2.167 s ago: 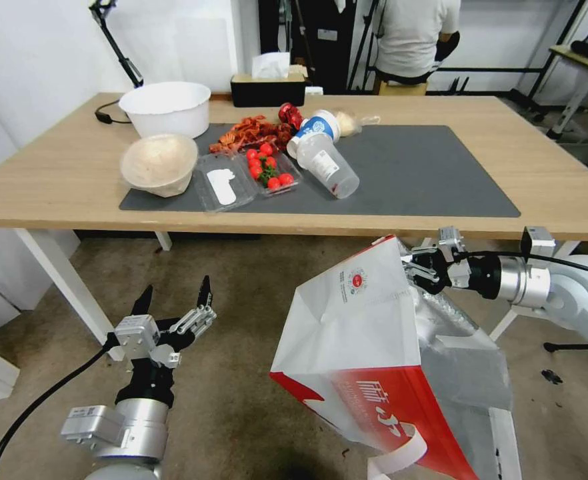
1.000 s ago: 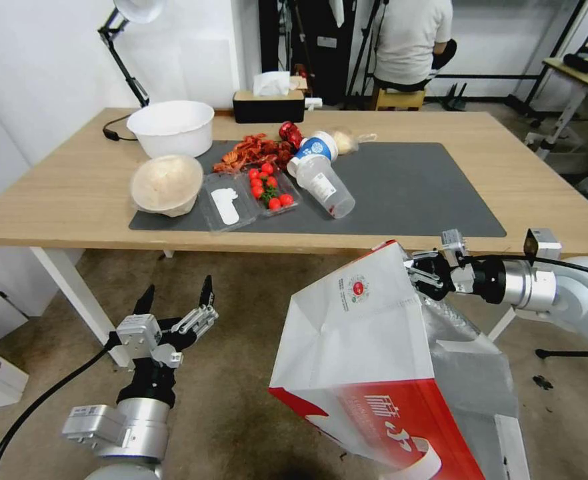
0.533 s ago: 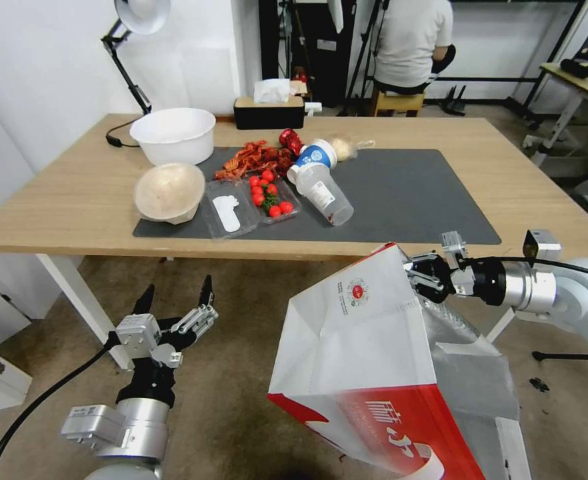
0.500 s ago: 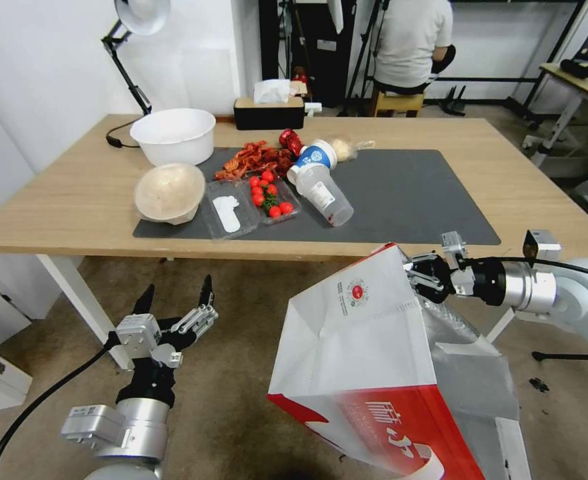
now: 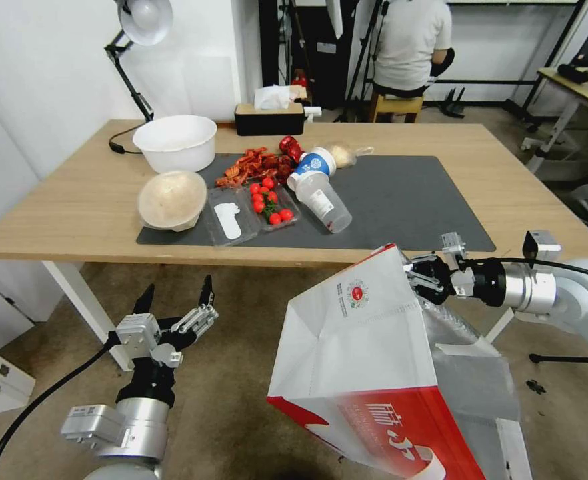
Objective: Pick up the food delivery bag from the floor and place it on the table.
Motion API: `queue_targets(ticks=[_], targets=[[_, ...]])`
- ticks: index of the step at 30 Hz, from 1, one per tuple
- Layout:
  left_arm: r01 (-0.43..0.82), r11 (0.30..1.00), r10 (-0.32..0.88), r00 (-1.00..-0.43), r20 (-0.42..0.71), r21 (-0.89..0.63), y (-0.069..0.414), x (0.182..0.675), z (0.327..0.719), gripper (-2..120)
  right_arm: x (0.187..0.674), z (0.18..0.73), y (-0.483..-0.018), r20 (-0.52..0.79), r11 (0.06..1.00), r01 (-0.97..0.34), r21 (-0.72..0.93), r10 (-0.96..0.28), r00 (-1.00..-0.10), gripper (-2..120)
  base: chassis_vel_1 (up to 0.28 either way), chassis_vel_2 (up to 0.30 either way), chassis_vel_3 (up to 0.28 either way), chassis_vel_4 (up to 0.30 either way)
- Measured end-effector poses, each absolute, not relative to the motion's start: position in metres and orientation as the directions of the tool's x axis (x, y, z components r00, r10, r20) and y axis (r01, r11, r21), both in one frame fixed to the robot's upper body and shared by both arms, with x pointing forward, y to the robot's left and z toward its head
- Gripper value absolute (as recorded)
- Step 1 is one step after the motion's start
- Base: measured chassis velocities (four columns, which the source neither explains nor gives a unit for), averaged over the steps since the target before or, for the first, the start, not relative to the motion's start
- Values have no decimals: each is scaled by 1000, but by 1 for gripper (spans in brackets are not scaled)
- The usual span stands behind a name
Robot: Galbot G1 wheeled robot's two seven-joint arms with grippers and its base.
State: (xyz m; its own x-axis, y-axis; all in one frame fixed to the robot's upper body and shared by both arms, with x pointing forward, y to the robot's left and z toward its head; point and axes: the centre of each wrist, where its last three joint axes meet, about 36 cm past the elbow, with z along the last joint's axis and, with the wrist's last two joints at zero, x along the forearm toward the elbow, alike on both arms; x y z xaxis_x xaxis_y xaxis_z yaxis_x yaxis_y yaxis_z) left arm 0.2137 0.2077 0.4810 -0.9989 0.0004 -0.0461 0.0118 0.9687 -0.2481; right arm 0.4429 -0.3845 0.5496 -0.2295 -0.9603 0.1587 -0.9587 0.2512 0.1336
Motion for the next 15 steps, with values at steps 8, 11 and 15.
queue_targets(ticks=[8,11,15], targets=[[11,968,-1,-999,-46,-251,207,214,481,100,442,549,-384,159,246,-959,138,-962,-224,0,0,0,0,0],[11,968,-1,-999,-46,-251,207,214,481,100,442,549,-385,159,247,-959,137,-961,-225,0,0,0,0,0],[12,968,1,-999,-45,-250,207,214,481,100,442,549,-385,159,247,-959,137,-961,-225,0,0,0,0,0]])
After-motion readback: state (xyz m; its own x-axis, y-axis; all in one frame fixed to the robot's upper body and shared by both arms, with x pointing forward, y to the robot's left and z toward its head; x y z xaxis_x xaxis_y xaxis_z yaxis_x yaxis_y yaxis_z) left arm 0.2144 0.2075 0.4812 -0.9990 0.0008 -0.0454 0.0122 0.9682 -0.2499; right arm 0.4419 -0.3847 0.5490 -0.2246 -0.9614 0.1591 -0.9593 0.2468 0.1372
